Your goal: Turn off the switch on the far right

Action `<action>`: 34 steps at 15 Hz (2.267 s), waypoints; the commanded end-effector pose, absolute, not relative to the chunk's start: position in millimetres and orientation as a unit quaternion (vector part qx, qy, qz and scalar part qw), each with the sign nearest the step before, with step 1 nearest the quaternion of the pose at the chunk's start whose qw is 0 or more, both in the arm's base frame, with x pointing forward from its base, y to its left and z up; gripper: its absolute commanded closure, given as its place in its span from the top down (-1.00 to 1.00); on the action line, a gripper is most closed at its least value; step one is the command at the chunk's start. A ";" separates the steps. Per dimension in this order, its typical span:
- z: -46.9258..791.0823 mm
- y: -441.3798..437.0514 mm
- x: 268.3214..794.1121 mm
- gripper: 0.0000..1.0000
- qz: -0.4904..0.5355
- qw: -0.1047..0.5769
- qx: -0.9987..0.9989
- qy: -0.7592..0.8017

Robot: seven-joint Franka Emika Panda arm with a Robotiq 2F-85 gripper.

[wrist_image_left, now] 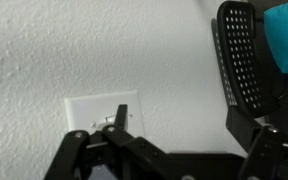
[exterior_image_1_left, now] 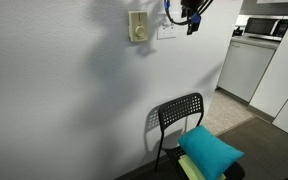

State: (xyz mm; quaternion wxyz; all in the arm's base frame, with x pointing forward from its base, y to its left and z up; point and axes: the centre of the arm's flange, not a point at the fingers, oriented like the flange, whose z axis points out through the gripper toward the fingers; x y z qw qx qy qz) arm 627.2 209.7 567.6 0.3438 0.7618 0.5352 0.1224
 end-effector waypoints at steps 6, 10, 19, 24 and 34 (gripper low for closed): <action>559.4 206.1 696.2 1.00 0.115 0.345 0.755 0.545; 562.3 198.2 704.4 1.00 0.115 0.331 0.766 0.538; 538.3 182.3 700.3 1.00 0.120 0.192 0.818 0.530; 550.6 181.0 686.8 1.00 0.125 0.200 0.825 0.514; 554.0 162.8 604.2 1.00 0.067 0.180 0.895 0.403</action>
